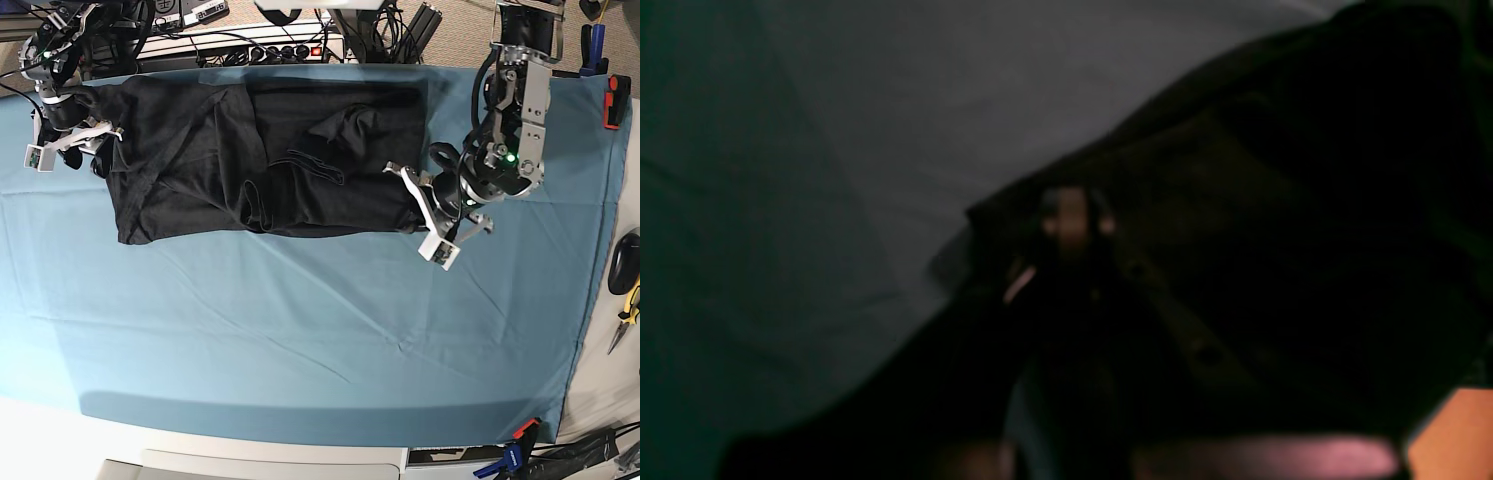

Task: Fold the T-shirt properly
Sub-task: 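Adjust the folded fabric in the middle with the left gripper, then move the left gripper to the shirt's collar edge and grasp it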

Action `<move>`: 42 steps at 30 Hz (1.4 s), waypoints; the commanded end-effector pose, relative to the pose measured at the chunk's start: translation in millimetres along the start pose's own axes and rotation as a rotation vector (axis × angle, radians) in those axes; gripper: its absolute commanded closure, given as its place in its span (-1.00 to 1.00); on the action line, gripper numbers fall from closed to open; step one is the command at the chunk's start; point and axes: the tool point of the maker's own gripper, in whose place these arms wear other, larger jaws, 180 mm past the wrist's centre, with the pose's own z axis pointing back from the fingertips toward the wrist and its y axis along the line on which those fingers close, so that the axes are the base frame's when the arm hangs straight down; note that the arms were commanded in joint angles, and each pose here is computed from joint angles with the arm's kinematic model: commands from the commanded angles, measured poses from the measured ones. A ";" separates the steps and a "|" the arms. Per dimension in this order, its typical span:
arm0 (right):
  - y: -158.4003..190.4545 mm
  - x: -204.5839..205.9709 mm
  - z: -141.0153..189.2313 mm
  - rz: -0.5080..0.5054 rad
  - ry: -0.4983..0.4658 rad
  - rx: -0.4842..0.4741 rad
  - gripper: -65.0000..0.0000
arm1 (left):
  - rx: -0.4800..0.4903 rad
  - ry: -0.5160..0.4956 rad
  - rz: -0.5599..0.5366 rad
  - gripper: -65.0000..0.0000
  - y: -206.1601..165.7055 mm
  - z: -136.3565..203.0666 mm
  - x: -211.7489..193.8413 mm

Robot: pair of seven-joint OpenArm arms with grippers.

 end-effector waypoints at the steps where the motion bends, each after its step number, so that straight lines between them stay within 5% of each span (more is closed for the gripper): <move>1: -1.6 14.7 2.4 0.019 -0.048 0.002 -0.07 | -0.024 -0.037 0.001 1.00 -4.8 2.9 9.2; 20: -1.6 15.6 2.5 0.019 -0.052 0.002 -0.07 | -0.133 0.018 0.106 1.00 -41.6 2.2 -32.1; 32: -1.6 15.6 2.5 0.019 -0.053 0.002 -0.07 | -0.149 0.072 -0.037 1.00 -81.5 -16.2 -44.8; 42: -1.5 15.7 2.5 0.019 -0.053 0.003 -0.07 | -0.089 0.039 -0.043 1.00 -63.2 -16.3 -32.3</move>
